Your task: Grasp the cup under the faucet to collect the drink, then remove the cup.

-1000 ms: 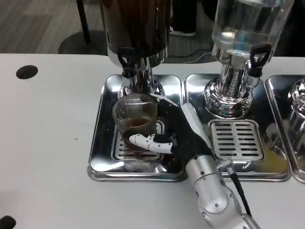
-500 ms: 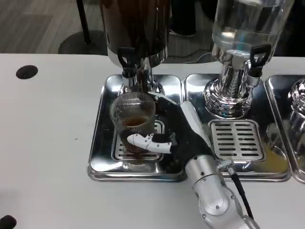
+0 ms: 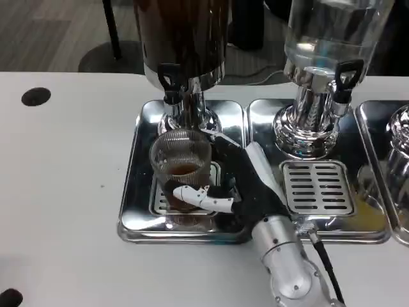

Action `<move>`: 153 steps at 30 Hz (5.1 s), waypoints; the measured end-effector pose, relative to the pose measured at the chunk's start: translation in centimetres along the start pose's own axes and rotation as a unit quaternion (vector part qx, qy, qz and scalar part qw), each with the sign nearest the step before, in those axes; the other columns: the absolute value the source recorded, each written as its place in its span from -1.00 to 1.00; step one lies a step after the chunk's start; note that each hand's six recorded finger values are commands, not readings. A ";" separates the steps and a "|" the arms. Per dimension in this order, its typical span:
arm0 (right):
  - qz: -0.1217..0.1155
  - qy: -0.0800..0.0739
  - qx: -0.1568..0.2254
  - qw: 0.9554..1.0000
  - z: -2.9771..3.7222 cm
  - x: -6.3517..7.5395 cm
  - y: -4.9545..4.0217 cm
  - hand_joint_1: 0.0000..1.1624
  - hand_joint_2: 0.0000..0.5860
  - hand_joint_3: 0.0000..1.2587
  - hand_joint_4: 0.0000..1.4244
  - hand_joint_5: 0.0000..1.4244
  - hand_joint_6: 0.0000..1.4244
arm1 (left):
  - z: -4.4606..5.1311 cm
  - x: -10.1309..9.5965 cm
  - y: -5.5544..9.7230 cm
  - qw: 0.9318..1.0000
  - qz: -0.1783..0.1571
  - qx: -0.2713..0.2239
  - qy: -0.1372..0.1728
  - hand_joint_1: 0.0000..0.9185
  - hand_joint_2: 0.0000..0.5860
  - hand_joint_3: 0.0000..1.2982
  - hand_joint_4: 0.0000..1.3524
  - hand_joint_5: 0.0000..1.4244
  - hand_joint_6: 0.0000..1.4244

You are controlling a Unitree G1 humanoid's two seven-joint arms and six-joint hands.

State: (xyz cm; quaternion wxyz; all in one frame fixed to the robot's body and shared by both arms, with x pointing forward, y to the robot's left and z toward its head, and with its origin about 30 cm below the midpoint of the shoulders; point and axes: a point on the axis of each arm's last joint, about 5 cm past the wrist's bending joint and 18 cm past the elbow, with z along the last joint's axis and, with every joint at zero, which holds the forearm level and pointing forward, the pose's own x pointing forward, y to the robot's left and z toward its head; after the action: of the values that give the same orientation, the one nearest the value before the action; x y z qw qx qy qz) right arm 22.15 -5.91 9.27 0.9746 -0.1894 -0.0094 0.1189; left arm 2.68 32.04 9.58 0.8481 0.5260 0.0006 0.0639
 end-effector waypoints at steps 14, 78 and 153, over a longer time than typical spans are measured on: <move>-0.009 -0.001 0.007 1.000 -0.16 -0.7 -0.53 0.51 -0.32 -0.49 -0.57 -0.65 -0.88 | 0.05 0.0 -0.1 1.000 0.000 -0.001 -0.001 -1.00 -0.85 -1.00 -1.00 -1.00 -1.00; -0.018 -0.042 -0.033 0.998 -1.87 -5.4 -5.44 0.48 -0.29 -0.46 -0.55 -0.61 -0.86 | 0.48 0.0 -0.2 1.000 -0.001 -0.001 -0.008 -1.00 -0.85 -1.00 -1.00 -1.00 -1.00; -0.064 -0.004 0.012 0.998 -6.98 -14.0 -6.95 0.47 -0.22 -0.39 -0.50 -0.58 -0.80 | 0.70 1.0 -0.4 1.000 0.000 -0.001 -0.007 -1.00 -0.85 -1.00 -1.00 -1.00 -1.00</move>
State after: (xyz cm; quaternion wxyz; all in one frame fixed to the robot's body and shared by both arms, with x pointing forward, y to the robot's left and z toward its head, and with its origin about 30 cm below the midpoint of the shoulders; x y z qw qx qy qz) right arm 10.55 -18.03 5.76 0.9824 -0.1761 -0.0243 0.0569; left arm 3.74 31.37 9.63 0.8484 0.5259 -0.0055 0.0599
